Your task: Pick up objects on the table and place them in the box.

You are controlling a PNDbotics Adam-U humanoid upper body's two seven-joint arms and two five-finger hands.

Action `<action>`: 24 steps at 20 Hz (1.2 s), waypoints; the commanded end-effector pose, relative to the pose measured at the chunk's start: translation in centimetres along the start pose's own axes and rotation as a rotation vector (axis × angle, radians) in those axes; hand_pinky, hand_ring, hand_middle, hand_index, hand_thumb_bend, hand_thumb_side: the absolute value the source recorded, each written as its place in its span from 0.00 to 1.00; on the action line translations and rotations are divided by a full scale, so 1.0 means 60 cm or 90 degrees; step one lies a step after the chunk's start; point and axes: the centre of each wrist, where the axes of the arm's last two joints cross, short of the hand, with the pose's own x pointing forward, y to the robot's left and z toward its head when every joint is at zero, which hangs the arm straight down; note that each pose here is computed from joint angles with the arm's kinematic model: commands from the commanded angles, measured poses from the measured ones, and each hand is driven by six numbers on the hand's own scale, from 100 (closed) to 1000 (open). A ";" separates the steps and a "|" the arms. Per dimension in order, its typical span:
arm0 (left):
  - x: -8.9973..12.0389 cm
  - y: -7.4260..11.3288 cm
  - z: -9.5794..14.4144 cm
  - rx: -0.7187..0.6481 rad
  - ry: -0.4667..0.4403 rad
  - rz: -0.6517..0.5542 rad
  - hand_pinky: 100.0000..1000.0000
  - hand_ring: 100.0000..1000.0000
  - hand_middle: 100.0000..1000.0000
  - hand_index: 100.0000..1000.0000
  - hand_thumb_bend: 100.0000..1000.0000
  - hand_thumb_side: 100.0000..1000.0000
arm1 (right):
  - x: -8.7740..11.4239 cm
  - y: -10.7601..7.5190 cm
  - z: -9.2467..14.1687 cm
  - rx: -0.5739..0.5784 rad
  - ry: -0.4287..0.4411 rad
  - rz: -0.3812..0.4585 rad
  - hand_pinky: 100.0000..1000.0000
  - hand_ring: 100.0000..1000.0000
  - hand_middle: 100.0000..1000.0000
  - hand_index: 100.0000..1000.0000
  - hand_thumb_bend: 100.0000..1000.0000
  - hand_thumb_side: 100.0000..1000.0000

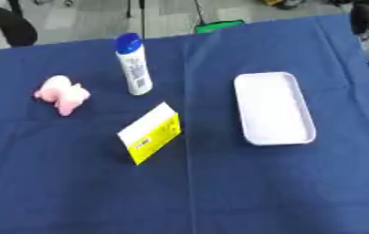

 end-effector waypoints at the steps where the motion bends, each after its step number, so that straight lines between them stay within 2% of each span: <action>1: 0.014 0.027 -0.028 -0.036 -0.015 -0.098 0.64 0.71 0.79 0.82 0.68 0.66 | 0.012 -0.008 -0.007 0.003 -0.018 0.016 0.82 0.80 0.84 0.81 0.38 0.41; 2: 0.016 0.029 -0.032 -0.048 -0.011 -0.123 0.64 0.71 0.79 0.82 0.68 0.66 | 0.012 -0.008 -0.007 0.003 -0.018 0.016 0.82 0.80 0.84 0.81 0.38 0.41; 3: 0.017 0.033 -0.042 -0.077 -0.004 -0.171 0.66 0.73 0.79 0.84 0.74 0.55 | 0.012 -0.008 -0.007 0.004 -0.017 0.016 0.82 0.81 0.84 0.81 0.38 0.41; 4: 0.019 0.036 -0.056 -0.115 0.005 -0.231 0.66 0.73 0.79 0.84 0.74 0.55 | 0.011 -0.007 -0.007 0.005 -0.016 0.015 0.82 0.81 0.84 0.81 0.38 0.41; 5: 0.021 0.038 -0.068 -0.149 0.014 -0.285 0.64 0.71 0.78 0.84 0.78 0.53 | 0.011 -0.007 -0.007 0.006 -0.016 0.015 0.82 0.81 0.84 0.81 0.38 0.41; 8: 0.026 0.038 -0.106 -0.226 0.035 -0.412 0.65 0.69 0.75 0.83 0.82 0.50 | 0.011 -0.005 -0.007 0.011 -0.016 0.012 0.82 0.81 0.84 0.81 0.38 0.41; 11: 0.026 0.032 -0.143 -0.328 0.017 -0.518 0.73 0.75 0.79 0.87 0.83 0.46 | 0.010 -0.003 -0.008 0.018 -0.015 0.011 0.82 0.81 0.84 0.81 0.38 0.41; 18: 0.004 0.025 -0.208 -0.576 0.006 -0.652 0.80 0.80 0.82 0.90 0.85 0.41 | 0.010 -0.001 -0.008 0.028 -0.014 0.010 0.82 0.81 0.84 0.81 0.38 0.41; 21: -0.006 0.019 -0.223 -0.652 0.002 -0.718 0.83 0.81 0.83 0.90 0.84 0.36 | 0.009 -0.001 -0.008 0.030 -0.013 0.011 0.82 0.81 0.84 0.81 0.38 0.41; 24: -0.018 0.008 -0.228 -0.697 -0.012 -0.752 0.84 0.82 0.83 0.90 0.84 0.35 | 0.009 -0.001 -0.008 0.032 -0.012 0.011 0.82 0.81 0.84 0.81 0.38 0.41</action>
